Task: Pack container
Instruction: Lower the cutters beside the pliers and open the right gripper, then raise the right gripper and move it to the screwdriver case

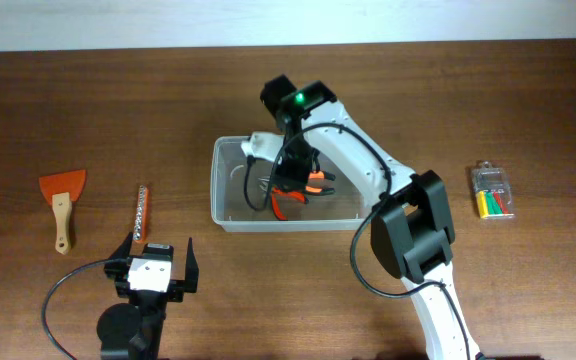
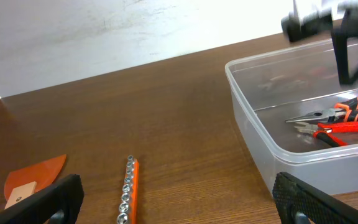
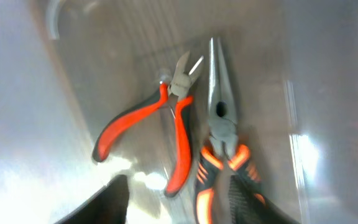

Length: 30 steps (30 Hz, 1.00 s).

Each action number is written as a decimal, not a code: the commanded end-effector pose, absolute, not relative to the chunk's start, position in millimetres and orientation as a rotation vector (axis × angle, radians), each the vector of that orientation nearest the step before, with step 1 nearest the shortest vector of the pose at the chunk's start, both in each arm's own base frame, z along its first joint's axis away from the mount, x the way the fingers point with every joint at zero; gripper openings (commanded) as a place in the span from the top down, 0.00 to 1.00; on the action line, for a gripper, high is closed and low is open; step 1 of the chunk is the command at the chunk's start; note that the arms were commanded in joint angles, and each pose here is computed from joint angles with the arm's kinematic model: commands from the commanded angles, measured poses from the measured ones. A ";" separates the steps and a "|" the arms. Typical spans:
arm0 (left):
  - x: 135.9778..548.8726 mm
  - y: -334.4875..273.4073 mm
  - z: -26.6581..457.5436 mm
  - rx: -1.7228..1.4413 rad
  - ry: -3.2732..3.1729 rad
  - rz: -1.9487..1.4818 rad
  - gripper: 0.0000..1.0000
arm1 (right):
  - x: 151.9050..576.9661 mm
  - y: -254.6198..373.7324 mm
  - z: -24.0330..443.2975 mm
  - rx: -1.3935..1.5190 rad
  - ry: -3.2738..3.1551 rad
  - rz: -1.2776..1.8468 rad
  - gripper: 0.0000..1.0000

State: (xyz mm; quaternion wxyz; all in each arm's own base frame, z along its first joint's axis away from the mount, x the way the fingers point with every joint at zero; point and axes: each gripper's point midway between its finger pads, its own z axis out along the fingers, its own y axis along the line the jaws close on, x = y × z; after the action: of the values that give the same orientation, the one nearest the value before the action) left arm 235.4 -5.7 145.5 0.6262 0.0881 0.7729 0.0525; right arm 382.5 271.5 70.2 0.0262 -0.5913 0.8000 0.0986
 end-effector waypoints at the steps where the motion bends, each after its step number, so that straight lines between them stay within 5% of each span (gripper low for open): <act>1: 235.4 -6.3 144.8 0.200 1.770 0.112 0.01 | 397.8 277.2 107.5 -1.784 2.404 0.271 0.28; 2: 235.4 -6.3 144.8 0.200 1.770 0.112 0.01 | 401.2 274.3 116.9 -1.778 2.397 0.231 0.09; 3: 235.4 -6.3 144.8 0.200 1.770 0.112 0.01 | 405.3 269.6 128.5 -1.770 2.389 0.174 0.02; 16: 235.4 -6.3 144.8 0.200 1.770 0.112 0.01 | 421.4 149.2 229.0 -1.485 2.487 -0.194 0.01; 30: 235.4 -6.3 144.8 0.200 1.770 0.112 0.01 | 412.9 -57.0 277.3 -0.300 2.810 -0.203 0.01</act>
State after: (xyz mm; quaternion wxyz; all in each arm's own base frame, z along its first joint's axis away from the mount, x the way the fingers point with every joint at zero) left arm 235.4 -5.7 145.5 0.6262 0.0881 0.7729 0.0525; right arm 423.9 -37.1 249.4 0.1172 -0.1843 0.9735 -0.0682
